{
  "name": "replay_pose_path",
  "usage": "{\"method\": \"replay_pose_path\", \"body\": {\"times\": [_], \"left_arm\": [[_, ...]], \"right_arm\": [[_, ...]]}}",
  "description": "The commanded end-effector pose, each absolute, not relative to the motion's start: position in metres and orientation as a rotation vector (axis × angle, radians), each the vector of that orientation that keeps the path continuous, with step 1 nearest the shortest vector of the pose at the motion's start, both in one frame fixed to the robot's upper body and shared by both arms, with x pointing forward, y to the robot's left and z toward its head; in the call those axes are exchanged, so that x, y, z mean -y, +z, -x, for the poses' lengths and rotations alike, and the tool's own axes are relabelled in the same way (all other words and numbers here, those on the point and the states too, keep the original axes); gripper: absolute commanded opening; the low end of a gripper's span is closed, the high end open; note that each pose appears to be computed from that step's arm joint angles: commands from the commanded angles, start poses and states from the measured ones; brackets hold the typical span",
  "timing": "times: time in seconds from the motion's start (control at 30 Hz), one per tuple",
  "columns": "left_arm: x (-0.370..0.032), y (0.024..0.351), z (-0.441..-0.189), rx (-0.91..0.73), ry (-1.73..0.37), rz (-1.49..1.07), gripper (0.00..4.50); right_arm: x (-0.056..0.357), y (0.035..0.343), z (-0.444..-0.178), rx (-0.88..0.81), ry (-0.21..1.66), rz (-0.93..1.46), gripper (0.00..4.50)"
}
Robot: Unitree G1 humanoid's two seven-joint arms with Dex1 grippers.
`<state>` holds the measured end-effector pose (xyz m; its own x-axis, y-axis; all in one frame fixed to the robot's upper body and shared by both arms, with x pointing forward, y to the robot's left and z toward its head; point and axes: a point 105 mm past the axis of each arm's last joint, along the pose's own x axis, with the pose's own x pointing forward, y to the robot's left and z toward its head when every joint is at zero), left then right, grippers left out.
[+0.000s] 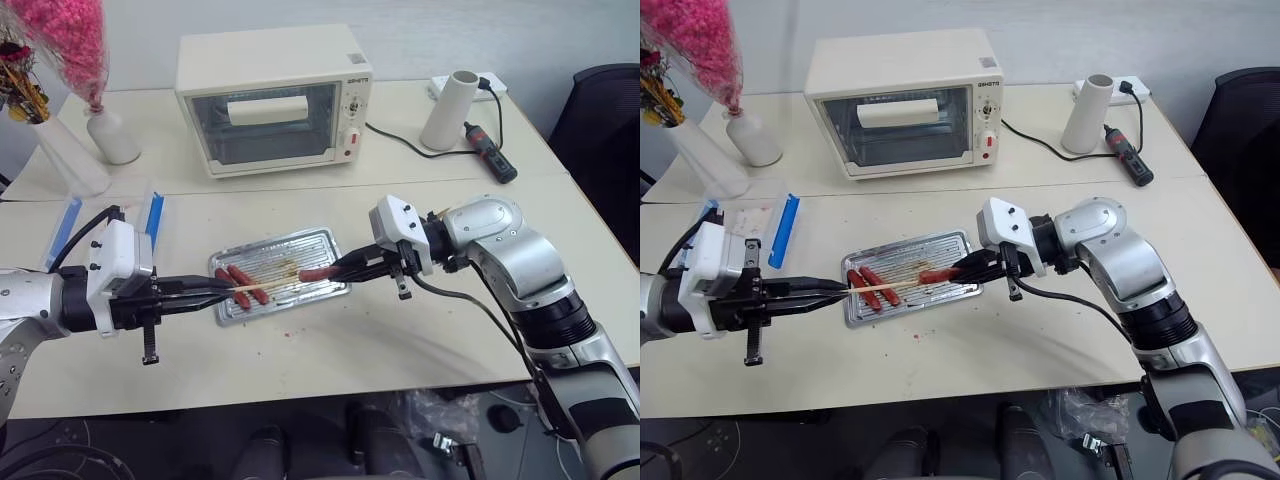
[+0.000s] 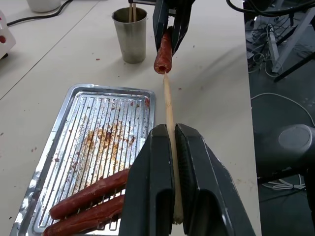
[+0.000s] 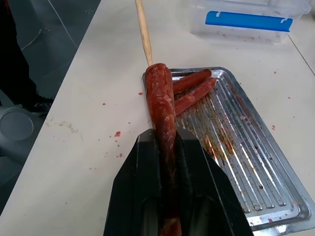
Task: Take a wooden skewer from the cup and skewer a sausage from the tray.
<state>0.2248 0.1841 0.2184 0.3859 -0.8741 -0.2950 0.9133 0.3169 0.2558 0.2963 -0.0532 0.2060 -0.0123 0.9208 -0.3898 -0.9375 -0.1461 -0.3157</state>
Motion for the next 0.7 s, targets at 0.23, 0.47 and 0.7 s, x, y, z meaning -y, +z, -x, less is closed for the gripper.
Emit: {"method": "replay_pose_path", "body": {"times": [0.23,0.47,0.7], "left_arm": [[-0.189,0.229,-0.225,-0.078,-1.150,-0.458,0.00],[-0.186,0.230,-0.229,-0.065,-1.156,-0.461,0.00],[-0.182,0.229,-0.231,-0.058,-1.167,-0.458,0.00]], "right_arm": [[0.061,0.216,-0.299,0.009,1.581,0.596,0.22],[0.053,0.221,-0.293,0.033,1.604,0.578,0.22],[0.048,0.227,-0.288,0.056,1.613,0.566,0.22]]}}
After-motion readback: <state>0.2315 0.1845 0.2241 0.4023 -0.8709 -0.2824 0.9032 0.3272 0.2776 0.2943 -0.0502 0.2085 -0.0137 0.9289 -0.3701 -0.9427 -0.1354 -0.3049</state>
